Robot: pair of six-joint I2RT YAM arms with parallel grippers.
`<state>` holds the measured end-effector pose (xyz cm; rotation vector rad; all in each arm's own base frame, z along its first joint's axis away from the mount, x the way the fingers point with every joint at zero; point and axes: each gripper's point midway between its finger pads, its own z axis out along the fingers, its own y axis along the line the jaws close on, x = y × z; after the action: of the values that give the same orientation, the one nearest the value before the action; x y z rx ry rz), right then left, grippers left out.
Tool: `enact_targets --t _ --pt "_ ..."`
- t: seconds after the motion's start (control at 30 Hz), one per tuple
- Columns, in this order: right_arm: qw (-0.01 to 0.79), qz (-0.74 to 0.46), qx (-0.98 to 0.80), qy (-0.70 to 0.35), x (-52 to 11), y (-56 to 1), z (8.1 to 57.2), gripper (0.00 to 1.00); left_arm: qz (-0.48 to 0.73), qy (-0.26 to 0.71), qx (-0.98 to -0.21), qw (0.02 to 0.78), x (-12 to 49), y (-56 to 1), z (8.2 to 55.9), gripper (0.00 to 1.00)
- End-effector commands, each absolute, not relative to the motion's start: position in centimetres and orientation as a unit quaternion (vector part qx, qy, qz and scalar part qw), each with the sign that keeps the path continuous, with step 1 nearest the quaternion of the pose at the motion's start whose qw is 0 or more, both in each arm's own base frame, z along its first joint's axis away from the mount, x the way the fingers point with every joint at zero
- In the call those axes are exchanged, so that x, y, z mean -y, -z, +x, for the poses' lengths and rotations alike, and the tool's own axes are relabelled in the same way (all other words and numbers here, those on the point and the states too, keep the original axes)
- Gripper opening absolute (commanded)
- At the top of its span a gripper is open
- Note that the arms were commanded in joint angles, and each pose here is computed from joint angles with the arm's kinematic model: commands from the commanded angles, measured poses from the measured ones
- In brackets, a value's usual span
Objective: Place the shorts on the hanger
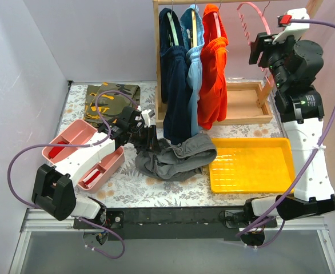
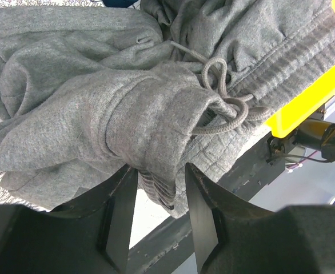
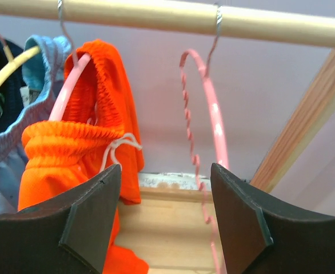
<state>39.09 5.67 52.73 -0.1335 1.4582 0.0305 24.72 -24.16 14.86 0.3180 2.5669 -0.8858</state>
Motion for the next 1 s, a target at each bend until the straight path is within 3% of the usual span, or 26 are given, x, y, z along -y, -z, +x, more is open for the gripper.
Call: enact_targets --t 0.0,0.2,0.53,0.97 --pt "0.756 -0.084 -0.649 -0.006 -4.1 -55.0 40.0 0.72 0.131 0.334 -0.905 0.226 24.1 -17.0 24.2 0.38" --pt "0.753 -0.099 -0.649 -0.027 -3.1 -55.9 40.7 0.77 0.133 0.337 -0.903 0.232 24.0 -17.4 24.1 0.39" --pt "0.707 -0.104 -0.699 -0.028 -1.9 -51.6 43.9 0.77 0.133 0.335 -0.903 0.234 23.9 -17.5 24.1 0.39" --pt "0.663 -0.076 -0.744 -0.017 -0.9 -47.2 45.3 0.71 0.131 0.331 -0.903 0.238 23.7 -17.2 24.1 0.39"
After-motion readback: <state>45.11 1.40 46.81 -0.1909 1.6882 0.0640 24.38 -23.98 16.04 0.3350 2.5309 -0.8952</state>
